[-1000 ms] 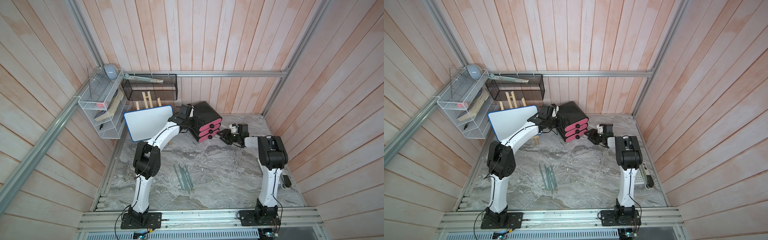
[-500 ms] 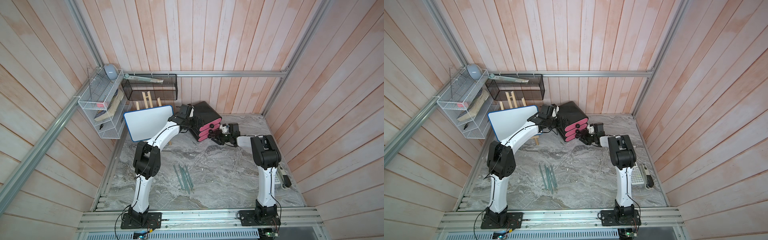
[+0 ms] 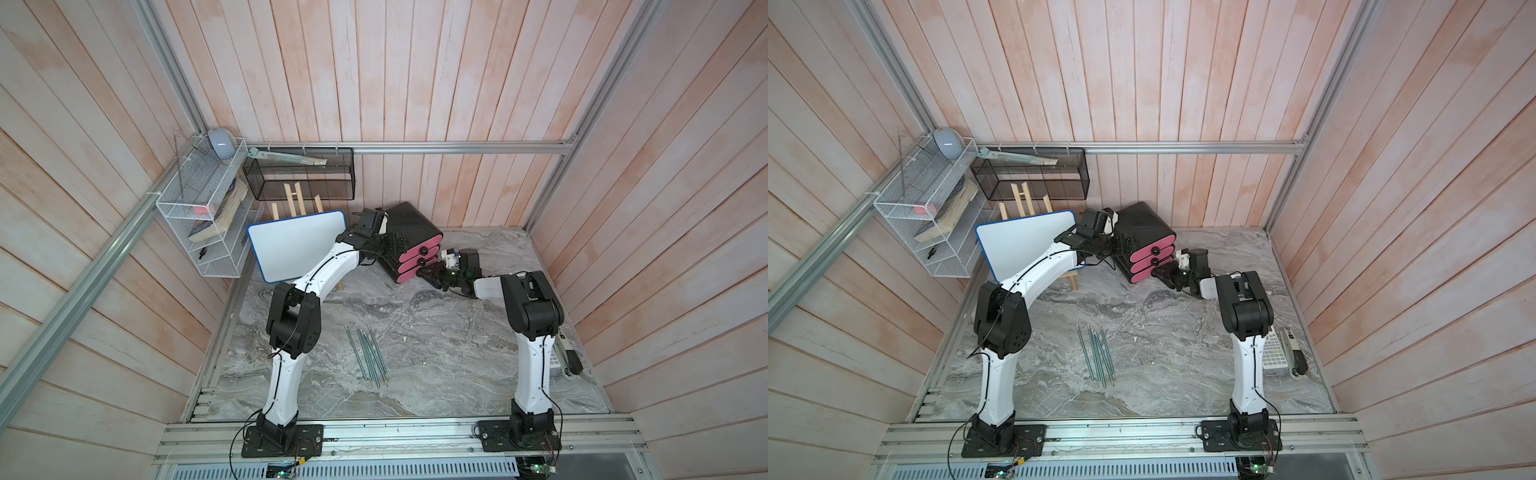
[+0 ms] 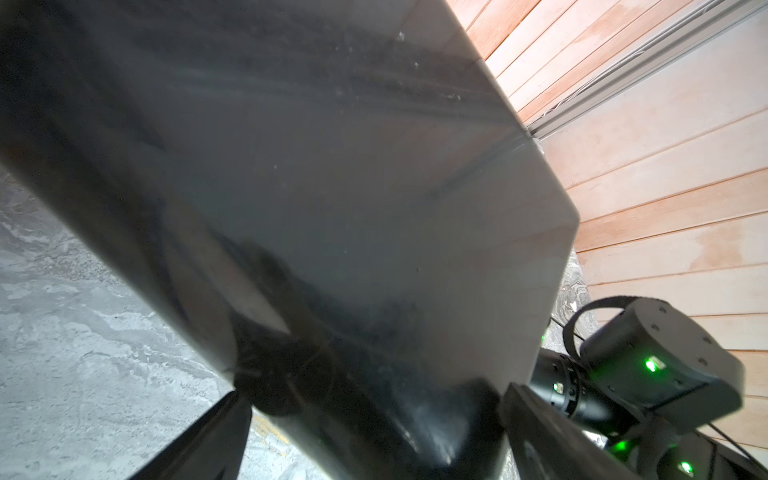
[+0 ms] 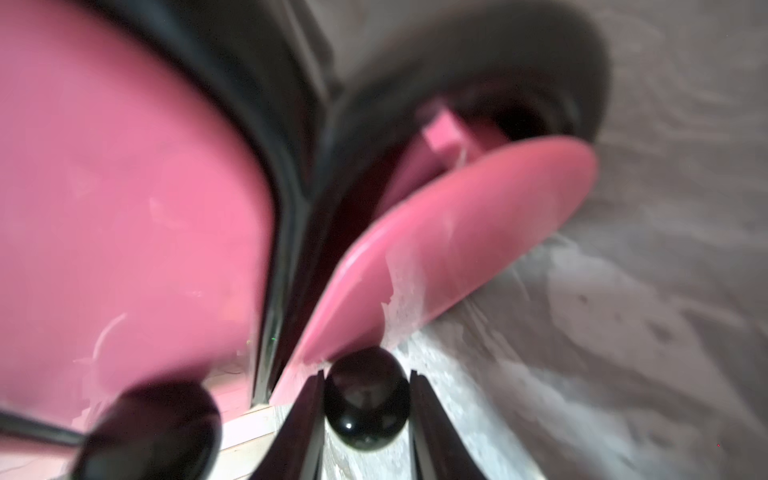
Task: Please place the pencils in the drawer according to their color
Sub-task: Open the drawer in the storage box.
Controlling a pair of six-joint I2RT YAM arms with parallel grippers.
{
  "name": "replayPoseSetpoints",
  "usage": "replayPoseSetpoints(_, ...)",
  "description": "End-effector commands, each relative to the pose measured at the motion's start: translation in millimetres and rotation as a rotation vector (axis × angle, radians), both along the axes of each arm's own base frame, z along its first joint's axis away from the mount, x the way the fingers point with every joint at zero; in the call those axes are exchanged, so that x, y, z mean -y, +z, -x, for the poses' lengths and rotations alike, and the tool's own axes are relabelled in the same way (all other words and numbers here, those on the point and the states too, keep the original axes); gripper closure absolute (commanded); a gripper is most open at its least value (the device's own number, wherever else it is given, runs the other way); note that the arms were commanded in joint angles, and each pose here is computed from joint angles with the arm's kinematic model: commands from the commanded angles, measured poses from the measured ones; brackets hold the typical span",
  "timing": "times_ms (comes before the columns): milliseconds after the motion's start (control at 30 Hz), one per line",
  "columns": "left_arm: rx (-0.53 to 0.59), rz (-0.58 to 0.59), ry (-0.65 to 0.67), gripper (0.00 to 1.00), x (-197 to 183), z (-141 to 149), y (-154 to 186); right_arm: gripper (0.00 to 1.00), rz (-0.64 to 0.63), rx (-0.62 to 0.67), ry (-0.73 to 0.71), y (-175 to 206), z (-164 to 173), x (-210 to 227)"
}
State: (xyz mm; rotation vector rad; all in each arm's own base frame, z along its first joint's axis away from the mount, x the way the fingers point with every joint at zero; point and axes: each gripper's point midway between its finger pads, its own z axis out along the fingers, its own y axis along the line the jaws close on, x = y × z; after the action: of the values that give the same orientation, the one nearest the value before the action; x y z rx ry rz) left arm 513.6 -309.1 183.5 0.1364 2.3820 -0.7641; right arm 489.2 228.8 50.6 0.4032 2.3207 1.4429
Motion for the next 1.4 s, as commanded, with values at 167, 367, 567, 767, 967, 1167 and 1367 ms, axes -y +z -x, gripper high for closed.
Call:
replayPoseSetpoints(167, -0.163, -0.089, -0.107, 0.0, 15, 39, -60, 0.99, -0.03, -0.03, 0.051, 7, 41, -12)
replayPoseSetpoints(367, -0.166, -0.086, -0.112, 0.0, 15, 41, -62, 1.0, -0.025, -0.042, 0.049, 5, 61, -7)
replayPoseSetpoints(567, -0.164, -0.081, -0.113, 0.0, 15, 43, -61, 1.0, -0.024, -0.056, 0.046, 3, 81, -2)
replayPoseSetpoints(767, -0.165, -0.079, -0.115, 0.0, 15, 44, -61, 1.0, -0.029, -0.068, 0.04, 3, 101, 4)
replayPoseSetpoints(967, -0.165, -0.078, -0.12, 0.01, 16, 45, -61, 1.0, -0.029, -0.074, 0.04, 4, 121, 9)
replayPoseSetpoints(1167, -0.162, -0.076, -0.122, 0.0, 17, 45, -60, 1.0, -0.024, -0.079, 0.027, 5, 138, 18)
replayPoseSetpoints(1367, -0.158, -0.073, -0.124, 0.0, 18, 46, -57, 1.0, -0.017, -0.084, 0.003, 2, 146, 29)
